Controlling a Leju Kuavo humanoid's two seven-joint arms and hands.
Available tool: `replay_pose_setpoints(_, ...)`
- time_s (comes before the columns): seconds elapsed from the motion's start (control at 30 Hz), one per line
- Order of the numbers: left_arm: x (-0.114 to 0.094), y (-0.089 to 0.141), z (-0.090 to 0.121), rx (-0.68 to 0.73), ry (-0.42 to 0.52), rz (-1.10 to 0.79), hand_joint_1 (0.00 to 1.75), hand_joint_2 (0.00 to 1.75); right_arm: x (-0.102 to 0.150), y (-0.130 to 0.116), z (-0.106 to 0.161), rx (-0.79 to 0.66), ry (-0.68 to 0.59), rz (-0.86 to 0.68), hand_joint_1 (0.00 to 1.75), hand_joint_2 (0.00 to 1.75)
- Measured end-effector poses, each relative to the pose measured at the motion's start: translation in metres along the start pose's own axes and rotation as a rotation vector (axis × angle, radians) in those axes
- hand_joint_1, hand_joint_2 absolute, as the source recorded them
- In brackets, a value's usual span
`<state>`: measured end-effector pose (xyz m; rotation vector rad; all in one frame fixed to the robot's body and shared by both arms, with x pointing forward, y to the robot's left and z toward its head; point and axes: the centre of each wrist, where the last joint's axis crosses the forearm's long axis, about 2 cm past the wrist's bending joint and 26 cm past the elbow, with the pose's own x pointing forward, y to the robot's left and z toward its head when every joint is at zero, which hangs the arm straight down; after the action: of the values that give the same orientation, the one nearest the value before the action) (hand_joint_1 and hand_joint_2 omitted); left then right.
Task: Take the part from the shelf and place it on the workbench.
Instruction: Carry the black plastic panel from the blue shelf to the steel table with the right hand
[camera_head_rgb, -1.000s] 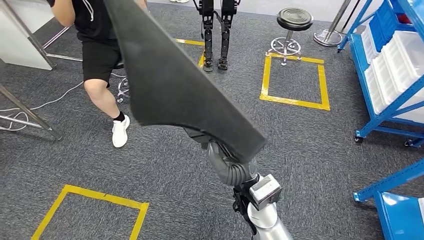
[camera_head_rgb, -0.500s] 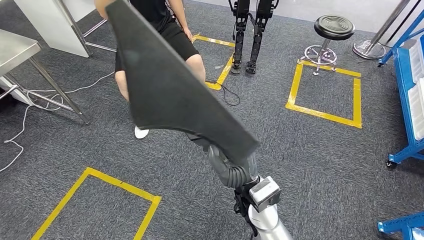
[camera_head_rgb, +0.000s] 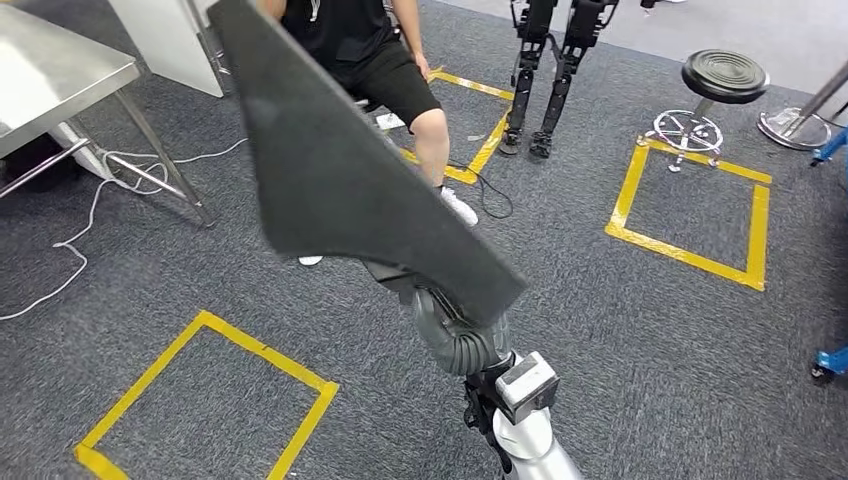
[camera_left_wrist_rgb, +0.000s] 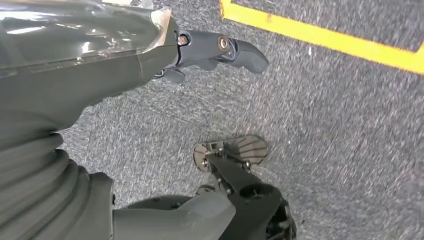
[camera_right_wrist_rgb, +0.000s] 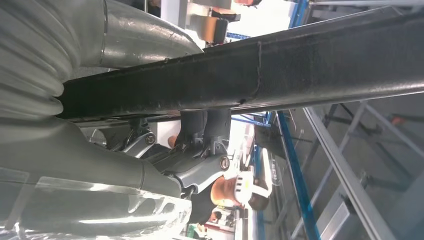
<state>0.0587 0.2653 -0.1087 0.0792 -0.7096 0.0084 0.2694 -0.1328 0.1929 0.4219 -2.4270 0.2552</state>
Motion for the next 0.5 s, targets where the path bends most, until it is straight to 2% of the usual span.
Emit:
replay_pose_setpoints(0.3,0.0002,0.0006,-0.0003,-0.004,-0.052,0.022,0.00,1.75,-0.0010,-0.0033,0.0093,-0.003,0.018,0.014,1.71,1.75)
replay_pose_setpoints(0.5,-0.0036,0.0009,0.0021,0.006,-0.049,0.033,0.00,1.75,-0.0012,-0.0038,0.0091,-0.001,0.014,0.016,1.71,1.75)
